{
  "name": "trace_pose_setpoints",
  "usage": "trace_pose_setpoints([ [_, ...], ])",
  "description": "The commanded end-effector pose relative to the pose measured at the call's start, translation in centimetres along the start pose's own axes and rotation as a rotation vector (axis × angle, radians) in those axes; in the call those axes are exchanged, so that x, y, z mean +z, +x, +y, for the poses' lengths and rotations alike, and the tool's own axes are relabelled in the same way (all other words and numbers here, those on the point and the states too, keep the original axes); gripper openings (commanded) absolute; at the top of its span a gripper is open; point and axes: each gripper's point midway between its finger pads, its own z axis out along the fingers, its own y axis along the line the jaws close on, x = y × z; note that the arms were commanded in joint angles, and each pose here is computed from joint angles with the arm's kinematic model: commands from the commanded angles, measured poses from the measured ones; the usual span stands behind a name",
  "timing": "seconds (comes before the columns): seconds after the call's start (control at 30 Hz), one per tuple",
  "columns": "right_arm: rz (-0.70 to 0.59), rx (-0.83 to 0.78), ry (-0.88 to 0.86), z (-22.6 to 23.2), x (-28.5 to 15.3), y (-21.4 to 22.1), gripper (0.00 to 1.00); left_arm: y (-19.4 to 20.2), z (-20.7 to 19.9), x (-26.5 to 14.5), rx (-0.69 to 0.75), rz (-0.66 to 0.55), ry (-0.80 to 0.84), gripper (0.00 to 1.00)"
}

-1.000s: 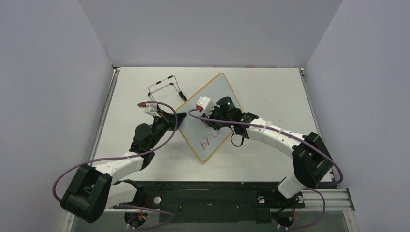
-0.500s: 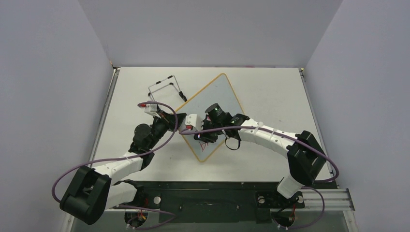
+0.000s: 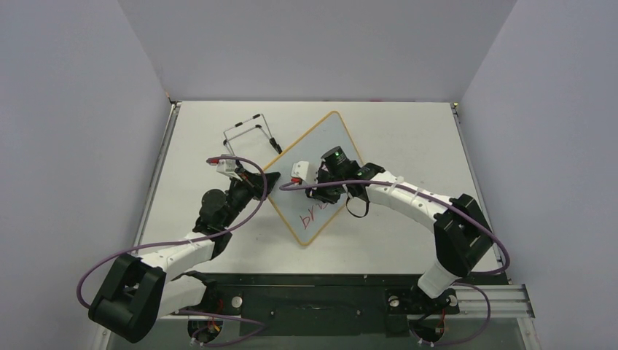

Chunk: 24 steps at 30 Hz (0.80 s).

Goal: Erase the whiteboard
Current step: Erase the whiteboard at the center of the board.

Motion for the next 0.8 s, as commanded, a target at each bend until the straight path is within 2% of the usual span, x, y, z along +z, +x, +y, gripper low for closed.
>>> trace_pose_setpoints([
  [0.0, 0.061, -0.171, -0.200, 3.2, 0.3, 0.7, 0.00, -0.7, -3.2, 0.1, 0.000, 0.002, 0.121, 0.00],
  [0.1, 0.044, -0.219, -0.243, 5.0, 0.4, -0.1, 0.00, -0.7, -3.2, 0.4, 0.000, 0.005, 0.125, 0.00],
  [0.17, 0.002, -0.186, -0.216, 4.8, 0.2, -1.5, 0.00, -0.8, -3.4, 0.5, -0.002, 0.003, 0.131, 0.00],
  [0.27, -0.096, -0.099, -0.098, 2.6, -0.1, -3.9, 0.00, -0.8, -3.5, 0.5, -0.003, 0.004, 0.136, 0.00],
  [0.33, -0.157, 0.033, 0.002, 0.6, -1.0, -4.9, 0.00, -0.7, -3.6, 0.4, -0.007, 0.007, 0.137, 0.00],
  [0.43, -0.179, 0.106, 0.145, -2.4, -1.9, -4.7, 0.00, -0.6, -3.6, 0.1, -0.012, 0.007, 0.133, 0.00],
  [0.57, -0.089, 0.083, 0.148, -3.4, -1.1, -2.4, 0.00, -0.3, -3.2, -0.2, -0.007, 0.013, 0.118, 0.00],
  [0.77, 0.091, -0.058, -0.133, 0.9, -0.3, 0.7, 0.00, -0.2, -2.7, -0.3, -0.003, 0.008, 0.095, 0.00],
])
